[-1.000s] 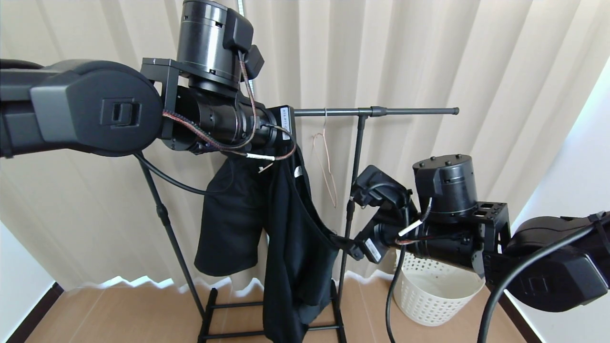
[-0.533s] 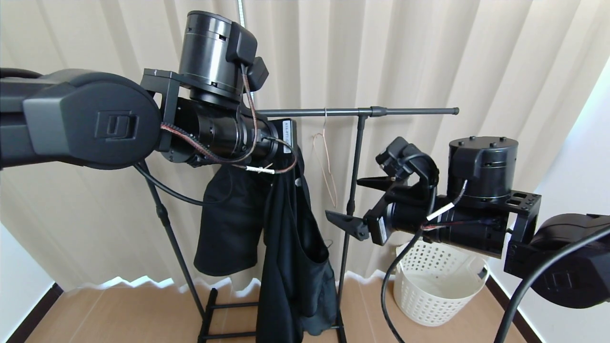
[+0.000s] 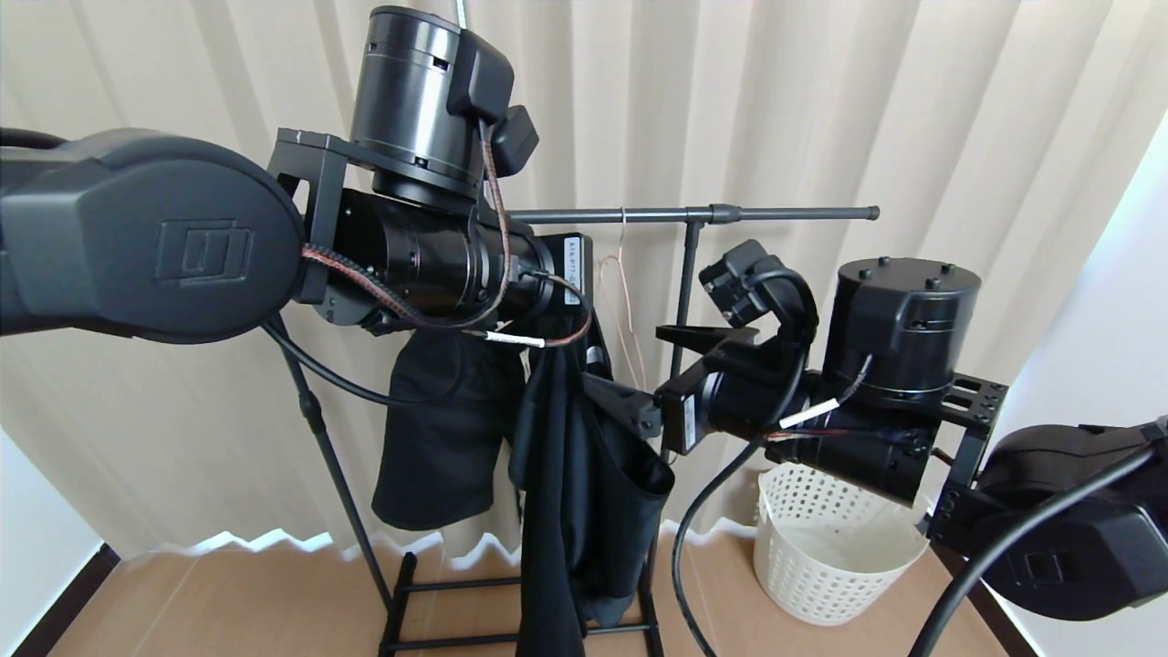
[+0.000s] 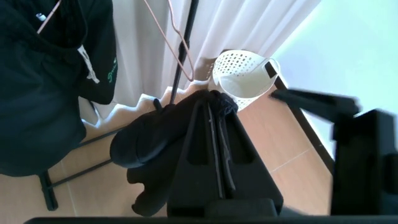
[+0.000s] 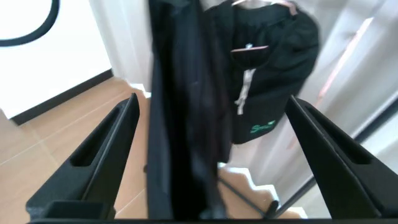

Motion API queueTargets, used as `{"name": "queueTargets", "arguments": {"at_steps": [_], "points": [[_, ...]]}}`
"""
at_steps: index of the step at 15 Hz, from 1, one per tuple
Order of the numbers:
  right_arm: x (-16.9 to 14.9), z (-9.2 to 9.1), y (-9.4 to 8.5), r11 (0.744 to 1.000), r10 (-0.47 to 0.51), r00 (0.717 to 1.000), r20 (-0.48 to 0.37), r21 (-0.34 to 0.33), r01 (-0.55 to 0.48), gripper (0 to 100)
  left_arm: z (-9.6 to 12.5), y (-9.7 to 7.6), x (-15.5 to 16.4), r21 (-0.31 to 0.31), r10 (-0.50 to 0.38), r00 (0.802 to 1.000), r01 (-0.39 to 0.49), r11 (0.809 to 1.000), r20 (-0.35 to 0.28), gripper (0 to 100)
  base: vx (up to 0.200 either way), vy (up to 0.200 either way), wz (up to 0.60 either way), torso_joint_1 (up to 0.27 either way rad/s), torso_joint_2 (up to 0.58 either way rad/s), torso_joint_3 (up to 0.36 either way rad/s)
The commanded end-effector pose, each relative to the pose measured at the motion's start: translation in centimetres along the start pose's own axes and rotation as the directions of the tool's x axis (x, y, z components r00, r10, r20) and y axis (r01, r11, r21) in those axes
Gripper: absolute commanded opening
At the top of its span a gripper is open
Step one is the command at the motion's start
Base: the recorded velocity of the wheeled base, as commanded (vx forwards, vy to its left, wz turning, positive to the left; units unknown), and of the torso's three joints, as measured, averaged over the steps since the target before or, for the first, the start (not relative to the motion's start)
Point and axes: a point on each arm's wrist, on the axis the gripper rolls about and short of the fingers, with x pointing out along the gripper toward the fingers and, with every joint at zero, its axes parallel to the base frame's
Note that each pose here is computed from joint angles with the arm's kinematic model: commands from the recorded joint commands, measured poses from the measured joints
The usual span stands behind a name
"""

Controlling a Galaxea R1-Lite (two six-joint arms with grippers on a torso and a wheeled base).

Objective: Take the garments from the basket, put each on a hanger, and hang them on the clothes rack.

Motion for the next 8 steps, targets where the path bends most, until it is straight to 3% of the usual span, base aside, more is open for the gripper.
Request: {"name": "queueTargets", "arguments": {"at_steps": [1,8], "points": [[1.7,-1.3,-0.2,1.0,-0.028,0.999,-0.04,0.002,0.028,100,0.1,-0.3,-0.6,0.002,-0.011,1.0,0.011,1.0,0.009,0,0.0,0.0,0.0,0.0,0.0,0.0],[2.7,-2.1,-2.5,0.994,-0.111,0.992,-0.064,-0.005,0.111,100,0.0,-0.2,-2.2,0.006,-0.017,1.0,0.017,1.0,0.015,0,0.0,0.0,0.0,0.0,0.0,0.0]]}}
